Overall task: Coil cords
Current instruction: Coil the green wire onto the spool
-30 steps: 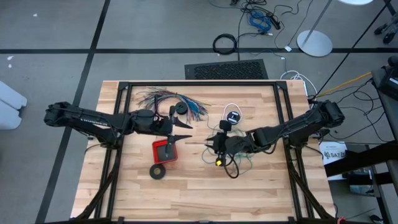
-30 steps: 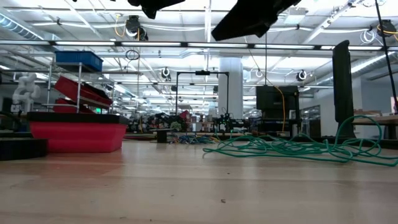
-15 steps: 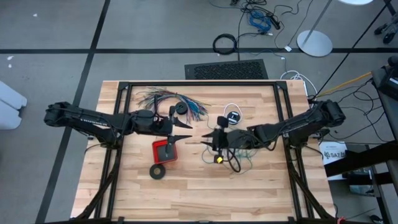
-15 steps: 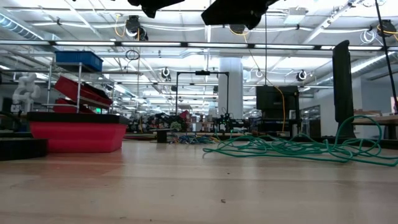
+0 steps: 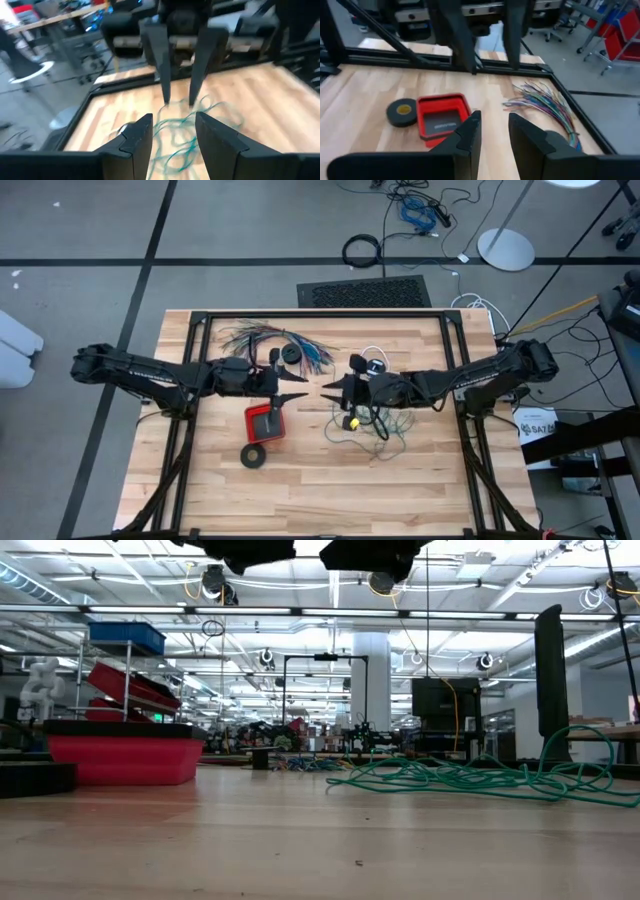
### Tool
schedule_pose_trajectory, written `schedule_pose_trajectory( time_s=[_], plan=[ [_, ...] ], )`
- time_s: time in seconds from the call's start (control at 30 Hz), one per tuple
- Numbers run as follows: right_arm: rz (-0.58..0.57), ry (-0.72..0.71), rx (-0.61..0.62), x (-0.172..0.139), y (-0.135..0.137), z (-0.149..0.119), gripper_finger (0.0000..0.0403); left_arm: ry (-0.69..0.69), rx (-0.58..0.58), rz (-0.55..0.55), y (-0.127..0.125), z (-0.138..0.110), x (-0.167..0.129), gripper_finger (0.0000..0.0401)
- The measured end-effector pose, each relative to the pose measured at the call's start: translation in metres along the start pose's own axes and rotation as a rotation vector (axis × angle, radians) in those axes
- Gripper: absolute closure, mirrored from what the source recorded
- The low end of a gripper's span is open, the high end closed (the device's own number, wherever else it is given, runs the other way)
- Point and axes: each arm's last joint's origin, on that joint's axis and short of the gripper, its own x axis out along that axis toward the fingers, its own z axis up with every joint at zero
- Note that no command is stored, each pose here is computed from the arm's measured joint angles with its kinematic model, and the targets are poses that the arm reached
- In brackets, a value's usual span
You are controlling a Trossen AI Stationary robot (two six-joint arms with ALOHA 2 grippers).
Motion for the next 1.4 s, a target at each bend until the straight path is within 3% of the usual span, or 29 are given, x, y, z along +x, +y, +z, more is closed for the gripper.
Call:
schedule_pose_trajectory(
  time_s=[0.27, 0.47, 1.0, 1.4],
  plan=[
    [-0.061, -0.043, 0.037, -0.011, -0.025, 0.012, 0.0316, 0.044, 0.001, 0.044, 0.007, -0.005, 0.001, 0.0244],
    [-0.116, 0.000, 0.058, -0.020, -0.044, 0.012, 0.0316, 0.113, -0.003, 0.099, 0.016, -0.012, 0.001, 0.0244],
    [-0.195, 0.372, 0.107, -0.030, -0.069, -0.023, 0.0316, 0.245, -0.046, 0.125, 0.028, -0.028, -0.001, 0.0244],
    [-0.163, 0.573, 0.138, -0.040, -0.062, -0.041, 0.0316, 0.320, -0.162, 0.009, 0.034, -0.029, -0.005, 0.0244]
  ],
)
